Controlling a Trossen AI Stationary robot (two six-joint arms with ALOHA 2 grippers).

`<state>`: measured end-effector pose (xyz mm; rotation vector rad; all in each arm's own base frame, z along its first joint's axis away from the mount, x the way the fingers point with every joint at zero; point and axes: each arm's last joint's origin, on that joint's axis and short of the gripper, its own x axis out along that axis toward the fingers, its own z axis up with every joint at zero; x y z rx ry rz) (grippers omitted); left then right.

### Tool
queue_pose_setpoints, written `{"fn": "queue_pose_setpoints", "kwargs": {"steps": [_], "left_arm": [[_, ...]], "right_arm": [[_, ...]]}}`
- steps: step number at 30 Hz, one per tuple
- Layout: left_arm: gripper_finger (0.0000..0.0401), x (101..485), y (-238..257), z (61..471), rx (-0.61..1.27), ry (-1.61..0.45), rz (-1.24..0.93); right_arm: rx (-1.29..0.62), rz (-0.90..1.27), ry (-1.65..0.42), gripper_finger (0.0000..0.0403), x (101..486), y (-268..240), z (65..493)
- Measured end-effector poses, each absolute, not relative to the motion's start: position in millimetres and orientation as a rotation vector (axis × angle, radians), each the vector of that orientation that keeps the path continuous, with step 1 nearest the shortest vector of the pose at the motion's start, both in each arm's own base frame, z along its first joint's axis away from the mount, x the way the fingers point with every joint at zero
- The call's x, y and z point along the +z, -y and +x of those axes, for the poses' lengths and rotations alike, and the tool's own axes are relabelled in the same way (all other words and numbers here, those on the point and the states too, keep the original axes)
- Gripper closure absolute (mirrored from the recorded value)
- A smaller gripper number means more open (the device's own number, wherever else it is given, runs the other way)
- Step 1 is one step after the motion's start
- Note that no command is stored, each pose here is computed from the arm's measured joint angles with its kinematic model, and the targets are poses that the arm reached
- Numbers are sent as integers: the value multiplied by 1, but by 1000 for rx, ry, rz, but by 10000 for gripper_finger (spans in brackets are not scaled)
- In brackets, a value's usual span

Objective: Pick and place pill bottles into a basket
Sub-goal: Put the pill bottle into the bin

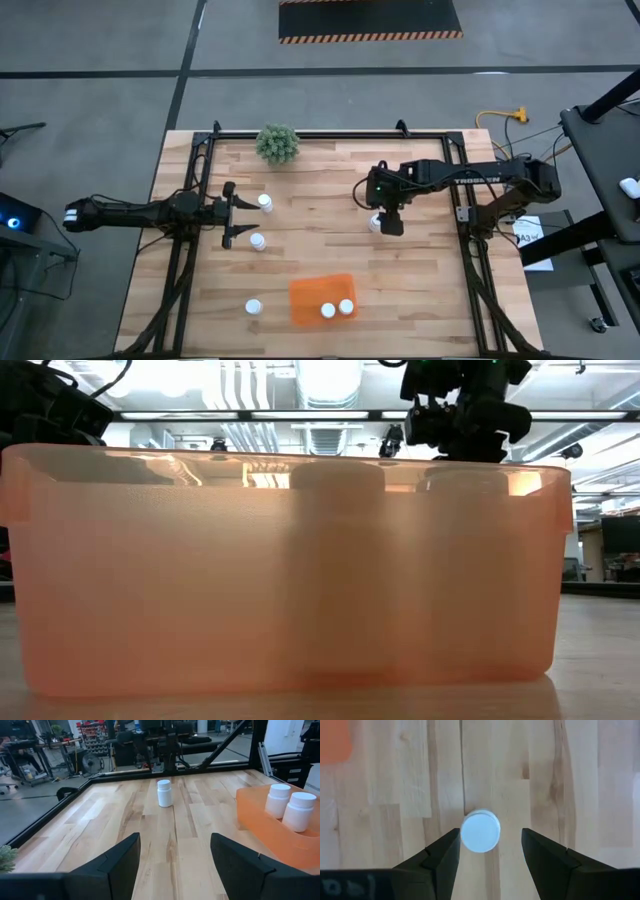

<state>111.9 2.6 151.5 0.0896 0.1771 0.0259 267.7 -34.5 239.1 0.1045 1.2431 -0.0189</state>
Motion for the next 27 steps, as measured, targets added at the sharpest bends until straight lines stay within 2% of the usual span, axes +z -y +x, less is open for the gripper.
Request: {"fn": "queue_pose_setpoints", "kwargs": {"steps": [17,27], "left_arm": [[177,152,-3,112,26,-177,90],[177,152,-2,112,25,-177,90]], "right_arm": [[-7,141,-1230,197,238,34,269],[-21,161,-1235,92,237,34,268]]}}
